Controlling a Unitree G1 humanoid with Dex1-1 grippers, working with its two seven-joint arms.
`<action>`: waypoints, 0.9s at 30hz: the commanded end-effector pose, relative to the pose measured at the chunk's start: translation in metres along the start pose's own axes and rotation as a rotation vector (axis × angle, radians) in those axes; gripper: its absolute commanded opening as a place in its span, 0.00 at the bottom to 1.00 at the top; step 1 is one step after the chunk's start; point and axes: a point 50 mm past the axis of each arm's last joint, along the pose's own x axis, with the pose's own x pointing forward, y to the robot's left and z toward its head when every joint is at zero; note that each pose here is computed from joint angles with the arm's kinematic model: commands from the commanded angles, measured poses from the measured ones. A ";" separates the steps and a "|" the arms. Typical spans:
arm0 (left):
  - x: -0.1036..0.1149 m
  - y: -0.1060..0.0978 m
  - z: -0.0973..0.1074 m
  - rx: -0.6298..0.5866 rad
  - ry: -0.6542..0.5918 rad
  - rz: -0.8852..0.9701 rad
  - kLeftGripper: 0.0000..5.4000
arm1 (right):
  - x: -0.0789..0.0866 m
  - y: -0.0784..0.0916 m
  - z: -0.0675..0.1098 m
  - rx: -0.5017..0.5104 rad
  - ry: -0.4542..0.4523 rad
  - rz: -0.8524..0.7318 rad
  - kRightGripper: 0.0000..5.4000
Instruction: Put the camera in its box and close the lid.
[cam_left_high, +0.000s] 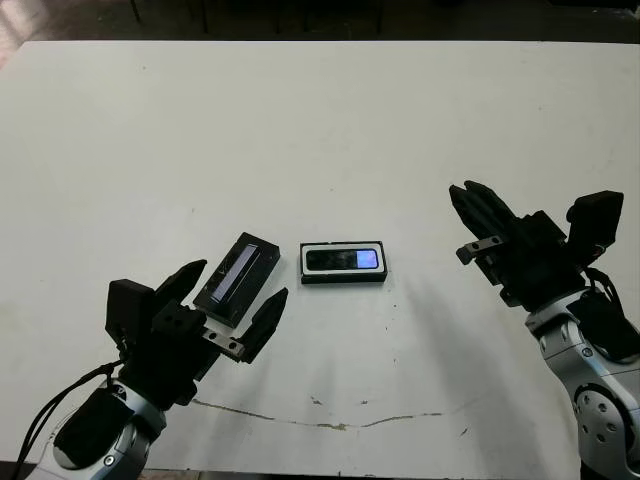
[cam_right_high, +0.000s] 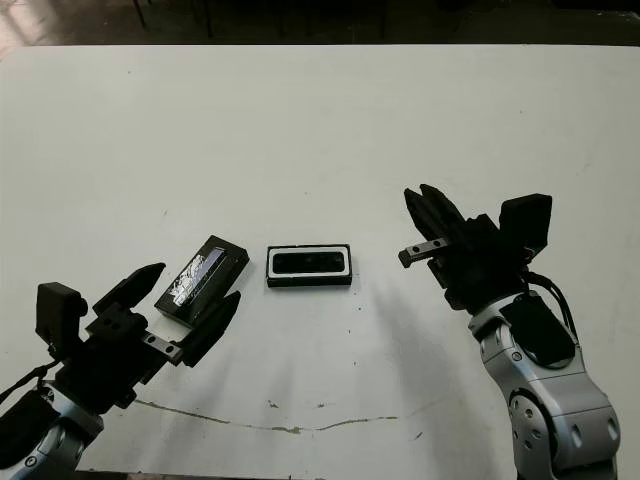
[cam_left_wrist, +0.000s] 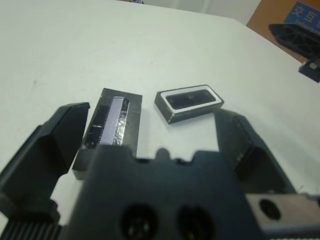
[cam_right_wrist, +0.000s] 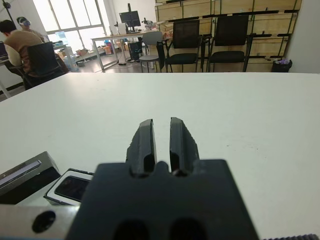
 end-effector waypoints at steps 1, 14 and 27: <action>0.000 0.004 -0.007 -0.016 0.054 0.053 1.00 | -0.002 -0.001 -0.005 0.000 0.023 -0.002 0.00; 0.006 0.007 -0.009 -0.009 0.077 0.151 1.00 | -0.002 0.000 -0.005 -0.001 0.026 0.001 0.00; 0.014 0.009 -0.018 0.063 0.131 0.136 1.00 | -0.003 0.000 -0.006 0.005 0.017 0.005 0.00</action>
